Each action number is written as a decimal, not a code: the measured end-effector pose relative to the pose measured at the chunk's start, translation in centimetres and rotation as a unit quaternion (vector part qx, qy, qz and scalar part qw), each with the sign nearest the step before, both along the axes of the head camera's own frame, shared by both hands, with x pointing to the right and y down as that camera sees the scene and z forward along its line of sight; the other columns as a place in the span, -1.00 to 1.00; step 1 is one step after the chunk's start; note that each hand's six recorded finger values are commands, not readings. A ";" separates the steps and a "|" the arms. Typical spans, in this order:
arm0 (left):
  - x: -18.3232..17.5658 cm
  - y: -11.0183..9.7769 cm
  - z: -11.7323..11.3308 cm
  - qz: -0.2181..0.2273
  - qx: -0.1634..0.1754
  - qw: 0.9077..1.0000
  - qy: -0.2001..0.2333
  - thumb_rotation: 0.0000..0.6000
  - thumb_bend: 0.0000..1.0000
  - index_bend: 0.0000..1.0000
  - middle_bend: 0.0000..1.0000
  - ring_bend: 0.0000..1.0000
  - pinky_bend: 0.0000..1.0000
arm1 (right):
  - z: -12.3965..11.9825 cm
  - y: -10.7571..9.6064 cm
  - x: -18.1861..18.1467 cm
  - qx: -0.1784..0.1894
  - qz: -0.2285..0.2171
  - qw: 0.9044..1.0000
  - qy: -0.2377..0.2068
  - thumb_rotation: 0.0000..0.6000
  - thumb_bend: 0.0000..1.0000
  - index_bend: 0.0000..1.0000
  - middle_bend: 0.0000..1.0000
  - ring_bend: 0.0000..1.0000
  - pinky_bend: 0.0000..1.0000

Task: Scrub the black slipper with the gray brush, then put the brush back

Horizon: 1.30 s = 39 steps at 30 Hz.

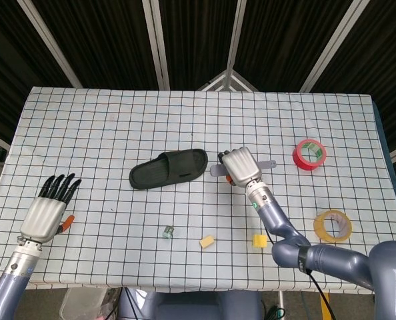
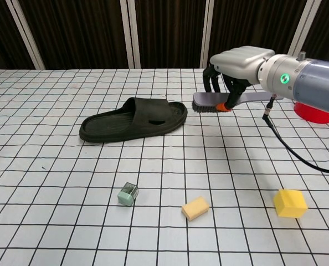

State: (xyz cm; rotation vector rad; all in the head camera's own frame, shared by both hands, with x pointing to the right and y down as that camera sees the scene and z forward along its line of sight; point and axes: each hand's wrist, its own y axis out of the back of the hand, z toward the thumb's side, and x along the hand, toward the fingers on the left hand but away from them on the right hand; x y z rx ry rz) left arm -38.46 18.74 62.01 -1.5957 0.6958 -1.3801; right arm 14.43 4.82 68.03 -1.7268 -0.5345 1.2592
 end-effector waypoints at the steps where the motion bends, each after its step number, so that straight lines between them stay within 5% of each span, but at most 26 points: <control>1: 0.5 -0.5 0.1 0.006 -0.002 1.000 0.001 1.00 -0.16 -1.00 -1.00 -1.00 -0.96 | -0.3 -0.2 -0.5 0.000 -0.002 1.000 -0.005 1.00 0.27 0.49 0.24 0.08 0.11; 18: 6.9 -6.5 6.4 0.052 -0.105 0.993 -0.004 1.00 -0.09 -1.00 -0.99 -1.00 -0.96 | -2.9 -1.7 -7.3 -0.011 -0.022 0.998 -0.062 1.00 0.27 0.51 0.26 0.10 0.13; 25: 8.2 -6.9 9.1 0.063 -0.141 0.988 -0.018 1.00 -0.06 -1.00 -0.99 -1.00 -0.96 | -3.4 -1.3 -10.2 -0.018 -0.037 0.996 -0.080 1.00 0.27 0.51 0.26 0.10 0.13; 39: 9.2 -7.1 10.9 0.075 -0.169 0.982 -0.023 1.00 -0.05 -1.00 -0.99 -1.00 -0.96 | -2.5 -1.2 -12.5 -0.038 -0.035 0.995 -0.084 1.00 0.27 0.51 0.26 0.10 0.13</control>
